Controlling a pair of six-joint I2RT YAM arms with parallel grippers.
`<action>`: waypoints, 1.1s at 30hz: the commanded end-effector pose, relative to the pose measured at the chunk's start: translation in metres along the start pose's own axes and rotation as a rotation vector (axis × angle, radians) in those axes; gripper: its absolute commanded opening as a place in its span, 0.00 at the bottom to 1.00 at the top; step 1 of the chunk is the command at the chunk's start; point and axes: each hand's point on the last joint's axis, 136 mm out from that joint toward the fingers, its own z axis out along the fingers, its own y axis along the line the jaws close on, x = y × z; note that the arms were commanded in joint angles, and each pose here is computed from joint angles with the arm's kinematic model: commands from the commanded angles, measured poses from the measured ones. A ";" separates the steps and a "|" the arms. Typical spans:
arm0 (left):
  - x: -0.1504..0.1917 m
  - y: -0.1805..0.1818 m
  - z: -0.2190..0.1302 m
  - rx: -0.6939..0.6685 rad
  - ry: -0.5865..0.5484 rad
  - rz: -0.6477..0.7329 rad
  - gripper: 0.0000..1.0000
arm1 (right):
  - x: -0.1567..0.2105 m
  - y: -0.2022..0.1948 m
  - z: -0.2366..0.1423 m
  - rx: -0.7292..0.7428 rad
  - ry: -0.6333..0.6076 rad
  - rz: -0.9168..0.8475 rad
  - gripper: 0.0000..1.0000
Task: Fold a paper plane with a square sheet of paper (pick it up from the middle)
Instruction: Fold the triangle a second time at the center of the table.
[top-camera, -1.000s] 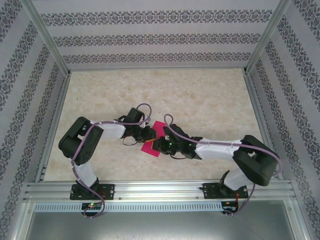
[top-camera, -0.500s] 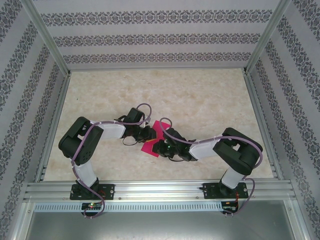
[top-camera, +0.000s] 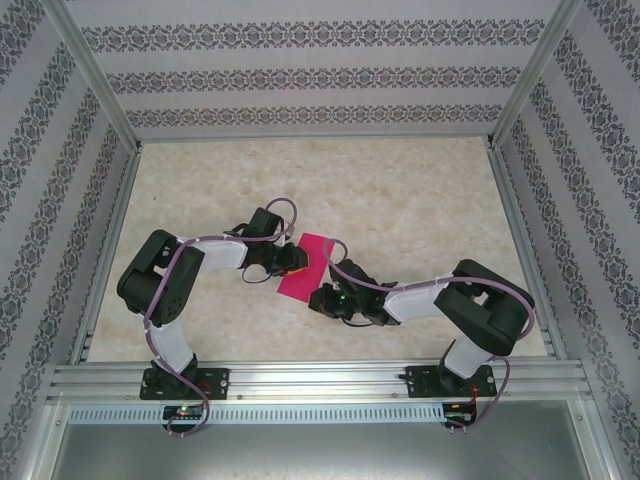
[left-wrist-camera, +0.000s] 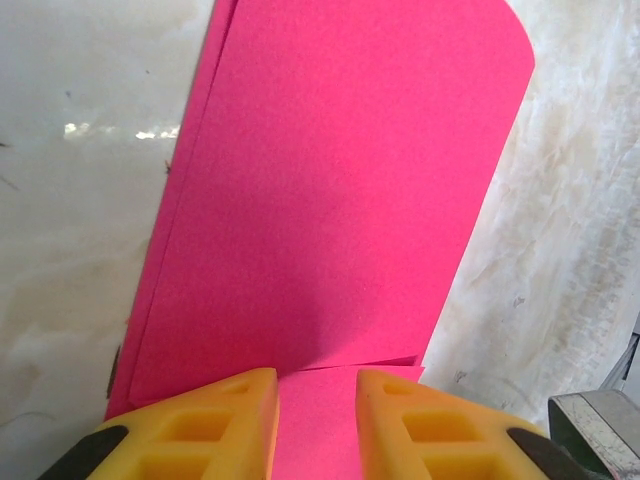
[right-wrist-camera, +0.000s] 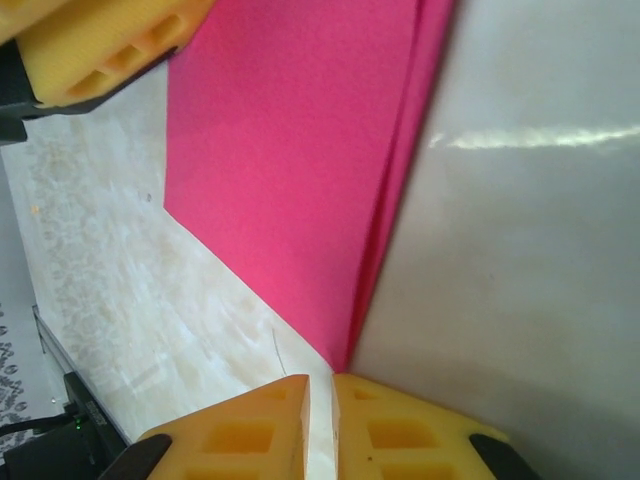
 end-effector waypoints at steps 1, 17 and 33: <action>0.004 0.009 0.004 -0.008 0.020 -0.013 0.30 | 0.007 -0.003 -0.010 0.061 0.030 -0.025 0.16; 0.003 0.006 0.001 0.000 0.014 -0.021 0.30 | -0.031 0.013 0.032 0.124 -0.004 0.012 0.14; -0.030 0.000 -0.011 0.000 -0.056 0.024 0.34 | 0.012 -0.048 0.023 0.241 0.103 0.062 0.06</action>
